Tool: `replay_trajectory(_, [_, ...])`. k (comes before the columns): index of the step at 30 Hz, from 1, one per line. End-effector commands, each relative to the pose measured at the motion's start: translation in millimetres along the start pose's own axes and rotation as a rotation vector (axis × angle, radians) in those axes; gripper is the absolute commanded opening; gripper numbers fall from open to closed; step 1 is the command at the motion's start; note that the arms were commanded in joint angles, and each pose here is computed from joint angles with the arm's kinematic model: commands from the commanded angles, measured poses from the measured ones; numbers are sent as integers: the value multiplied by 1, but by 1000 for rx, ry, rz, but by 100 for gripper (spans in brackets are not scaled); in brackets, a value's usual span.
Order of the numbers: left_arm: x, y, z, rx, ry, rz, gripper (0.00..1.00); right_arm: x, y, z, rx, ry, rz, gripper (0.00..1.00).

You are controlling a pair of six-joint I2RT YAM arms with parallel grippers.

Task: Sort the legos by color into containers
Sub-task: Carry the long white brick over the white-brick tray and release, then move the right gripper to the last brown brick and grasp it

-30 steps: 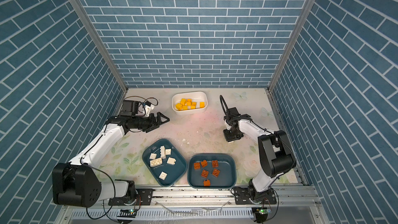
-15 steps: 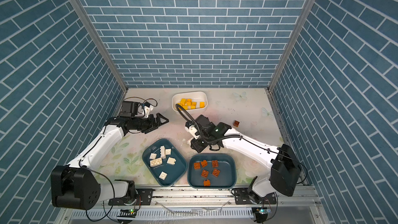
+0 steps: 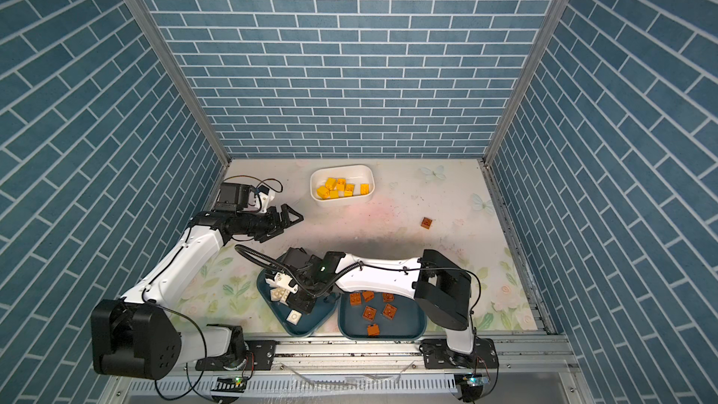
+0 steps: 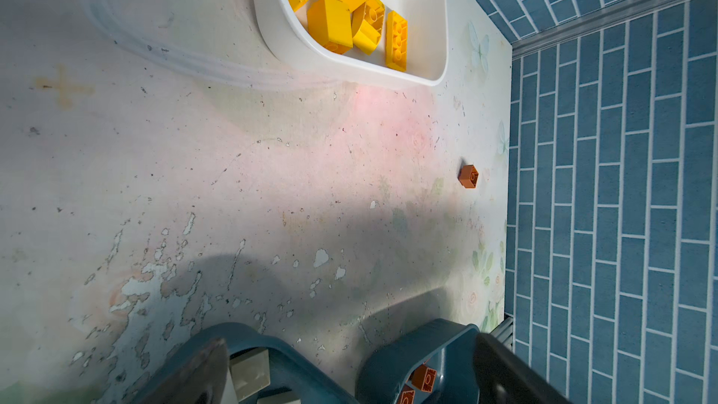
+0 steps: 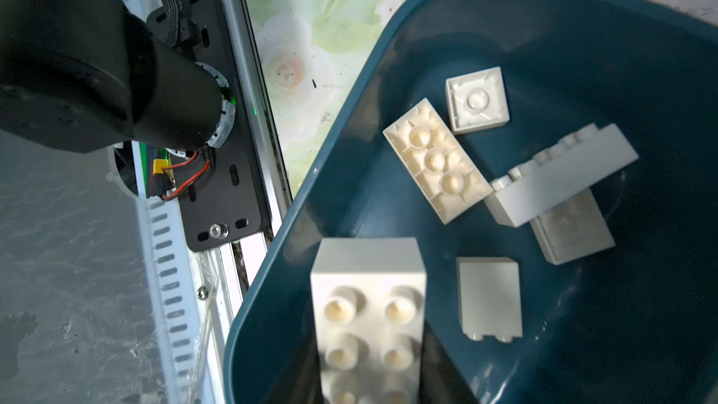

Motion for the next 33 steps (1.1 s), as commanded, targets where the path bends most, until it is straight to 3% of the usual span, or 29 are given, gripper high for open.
replay_trajectory(1, [6, -5, 2, 11, 9, -10, 100, -8, 12, -11, -40, -67, -48, 57])
replay_trajectory(4, [7, -7, 4, 16, 3, -13, 100, -16, 4, -33, -57, -122, -18, 63])
replay_trajectory(9, [7, -5, 7, 25, -4, -13, 100, -29, -30, -85, -77, -173, 103, 63])
replay_trajectory(16, [1, -2, 8, 32, -18, -7, 100, -87, -119, -171, -60, -392, 336, 65])
replay_trajectory(23, [-3, -5, 7, 48, -28, -1, 100, -145, -200, -219, 47, -518, 530, 66])
replay_trajectory(33, [-22, -1, -1, 41, -95, -5, 100, -233, -276, -226, 57, -661, 1107, 64])
Point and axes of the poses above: each gripper's point midway between its finger pads, its own z axis out along the fingers, its own x axis along the line the jaws close on, y = z × x, the point moved 3 cm from there along -z, back along the fingers, and after that the axes turned 12 degrees about -z, right-handed, at the moved point
